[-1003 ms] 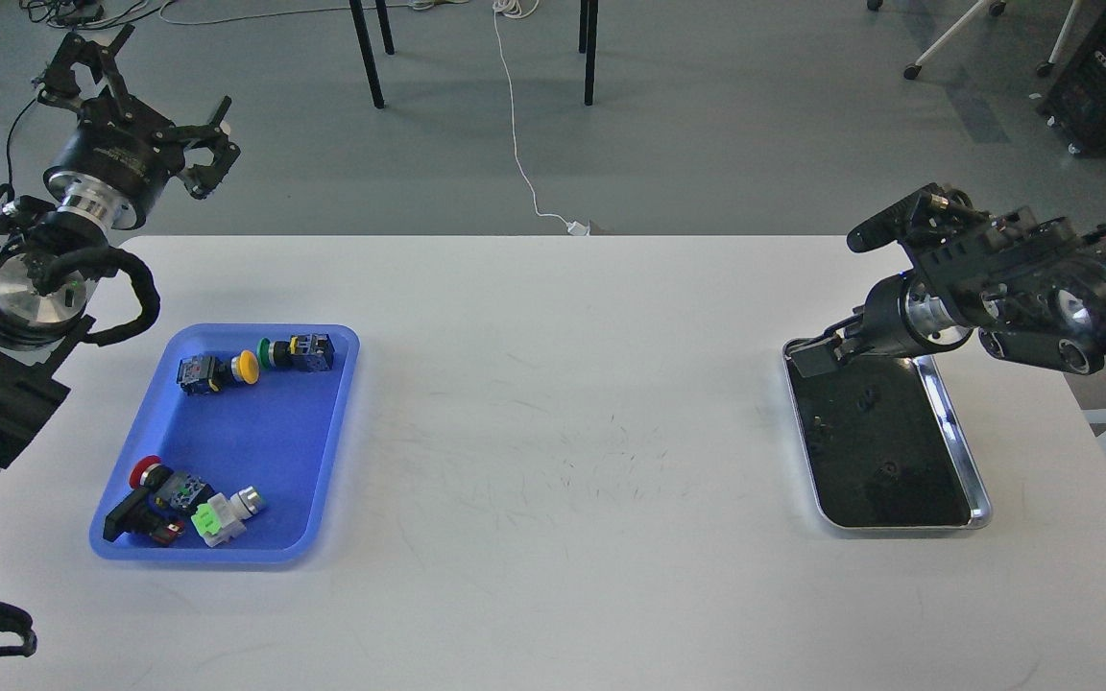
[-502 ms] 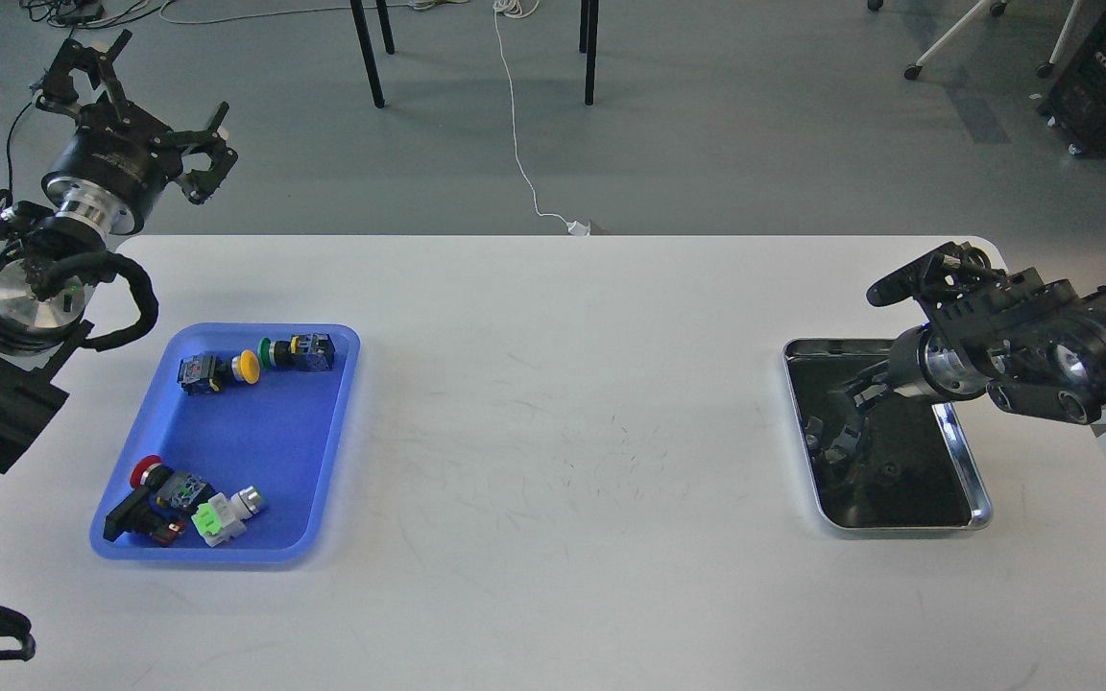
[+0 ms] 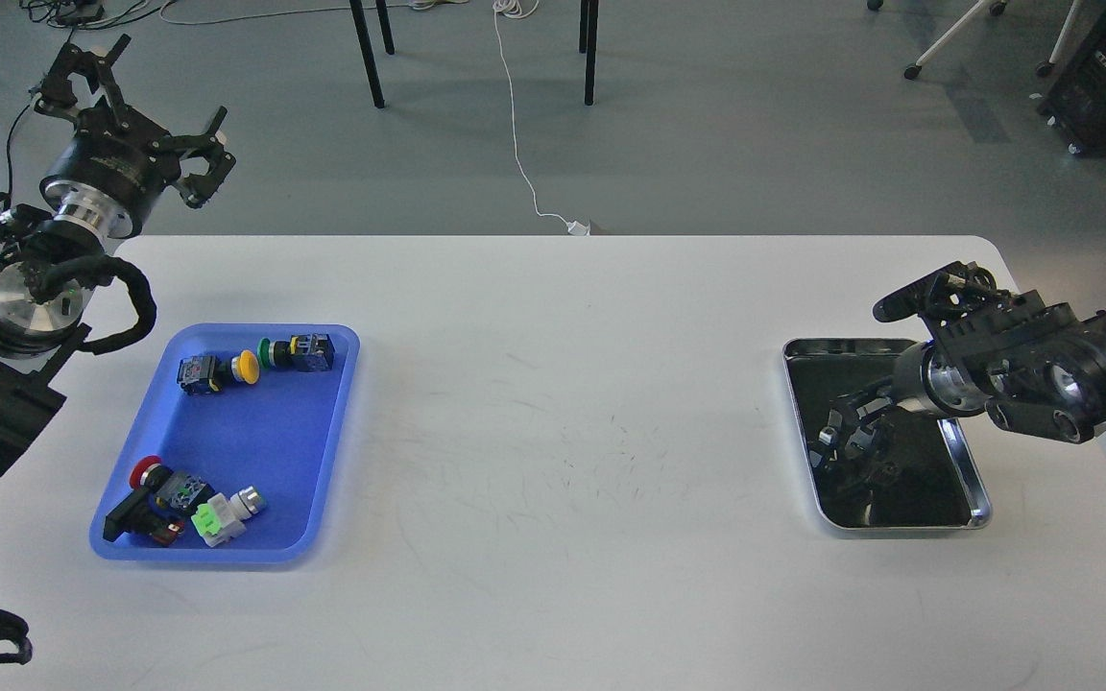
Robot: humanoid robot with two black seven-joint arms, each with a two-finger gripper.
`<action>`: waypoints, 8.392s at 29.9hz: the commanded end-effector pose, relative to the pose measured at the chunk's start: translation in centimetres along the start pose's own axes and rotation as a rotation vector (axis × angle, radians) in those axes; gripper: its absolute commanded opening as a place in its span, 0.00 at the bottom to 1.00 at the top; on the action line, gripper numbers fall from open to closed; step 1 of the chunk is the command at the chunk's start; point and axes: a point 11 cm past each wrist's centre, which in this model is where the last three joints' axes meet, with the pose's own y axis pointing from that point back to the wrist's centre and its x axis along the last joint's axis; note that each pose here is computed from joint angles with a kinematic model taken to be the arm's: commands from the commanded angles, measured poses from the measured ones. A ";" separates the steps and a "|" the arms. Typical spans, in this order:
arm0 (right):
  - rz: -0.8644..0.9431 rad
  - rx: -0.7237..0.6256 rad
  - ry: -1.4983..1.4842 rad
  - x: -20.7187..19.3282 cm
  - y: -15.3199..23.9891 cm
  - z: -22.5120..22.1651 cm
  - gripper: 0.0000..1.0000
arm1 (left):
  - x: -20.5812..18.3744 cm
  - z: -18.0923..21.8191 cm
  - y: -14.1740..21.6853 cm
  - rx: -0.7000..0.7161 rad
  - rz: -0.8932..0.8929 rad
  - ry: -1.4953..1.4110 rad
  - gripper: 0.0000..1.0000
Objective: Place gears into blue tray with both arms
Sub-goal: 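Grasp a small black ring on the metal tray with the right gripper, then carry the black ring toward the table center and release it, then retract the right arm and extend the left arm toward the ring, then grasp the black ring on the table with the left gripper, then lower the ring into the blue tray and open the left gripper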
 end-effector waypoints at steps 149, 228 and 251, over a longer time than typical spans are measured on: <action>0.751 0.935 -1.457 8.6 8.7 1.3 0.99 | -16.2 -11.8 -0.7 0.361 -0.700 -1.048 0.98; 0.666 0.964 -1.839 -4.9 6.5 1.1 0.99 | 4.3 -7.2 16.3 0.505 -0.963 -2.284 0.14; 0.672 0.967 -1.831 -4.6 6.7 1.3 0.99 | 10.7 -9.3 19.0 0.711 -0.857 -2.229 0.66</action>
